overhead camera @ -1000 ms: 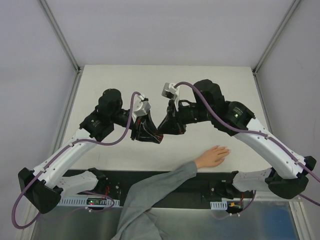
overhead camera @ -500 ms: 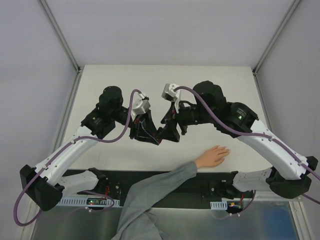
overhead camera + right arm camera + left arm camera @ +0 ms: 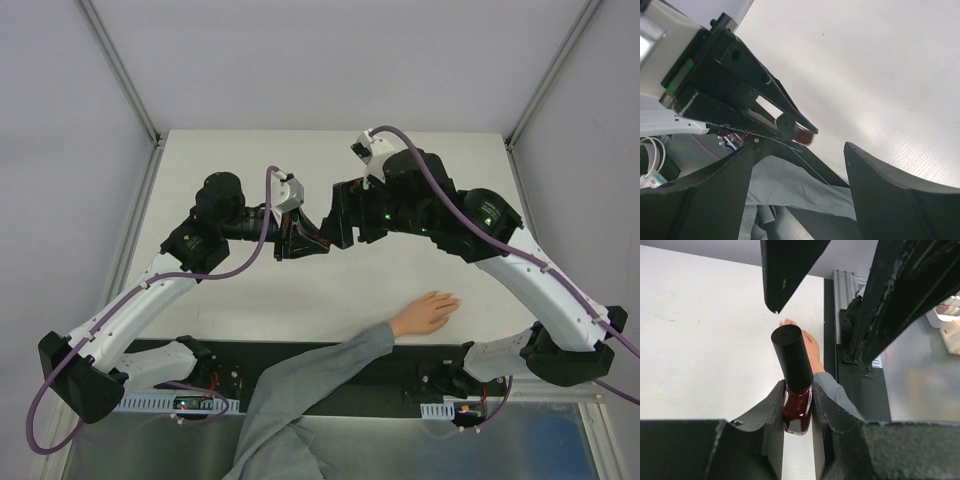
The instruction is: Paint the nails
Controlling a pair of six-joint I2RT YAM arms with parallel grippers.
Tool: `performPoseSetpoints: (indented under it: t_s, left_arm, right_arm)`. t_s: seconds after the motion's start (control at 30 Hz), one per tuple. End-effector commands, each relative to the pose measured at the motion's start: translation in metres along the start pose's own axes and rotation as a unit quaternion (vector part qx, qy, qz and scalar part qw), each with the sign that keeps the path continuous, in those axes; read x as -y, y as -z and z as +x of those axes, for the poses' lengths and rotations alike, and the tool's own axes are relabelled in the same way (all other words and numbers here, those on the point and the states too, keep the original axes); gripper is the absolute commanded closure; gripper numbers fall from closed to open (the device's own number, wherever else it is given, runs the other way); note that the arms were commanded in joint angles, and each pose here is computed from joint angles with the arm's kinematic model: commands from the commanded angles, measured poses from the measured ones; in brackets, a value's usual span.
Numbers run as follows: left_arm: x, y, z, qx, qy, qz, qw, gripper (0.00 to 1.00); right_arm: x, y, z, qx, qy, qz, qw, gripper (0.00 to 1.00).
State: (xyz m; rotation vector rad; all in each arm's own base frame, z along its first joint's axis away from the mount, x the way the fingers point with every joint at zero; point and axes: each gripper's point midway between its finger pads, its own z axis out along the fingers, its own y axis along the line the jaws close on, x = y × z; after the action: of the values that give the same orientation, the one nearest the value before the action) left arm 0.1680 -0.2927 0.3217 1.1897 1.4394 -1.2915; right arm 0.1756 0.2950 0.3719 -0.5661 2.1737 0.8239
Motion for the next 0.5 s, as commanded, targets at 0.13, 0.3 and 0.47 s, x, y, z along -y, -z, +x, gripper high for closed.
performPoseSetpoints:
  t_s: [0.13, 0.3, 0.47]
  left_arm:
    - [-0.006, 0.005, -0.015, 0.017, -0.043, -0.033, 0.998, 1.0]
    - [-0.006, 0.004, -0.015, 0.017, -0.047, -0.032, 0.998, 1.0]
    - [-0.002, 0.003, -0.015, 0.016, -0.045, -0.02, 0.999, 1.0]
  right_arm:
    - [-0.003, -0.014, -0.012, 0.003, -0.01, 0.021, 1.0, 0.35]
    - [0.0, -0.018, -0.01, 0.003, -0.006, 0.029, 1.0, 0.53]
    - [-0.003, -0.022, -0.011, 0.005, 0.003, 0.018, 1.0, 0.59]
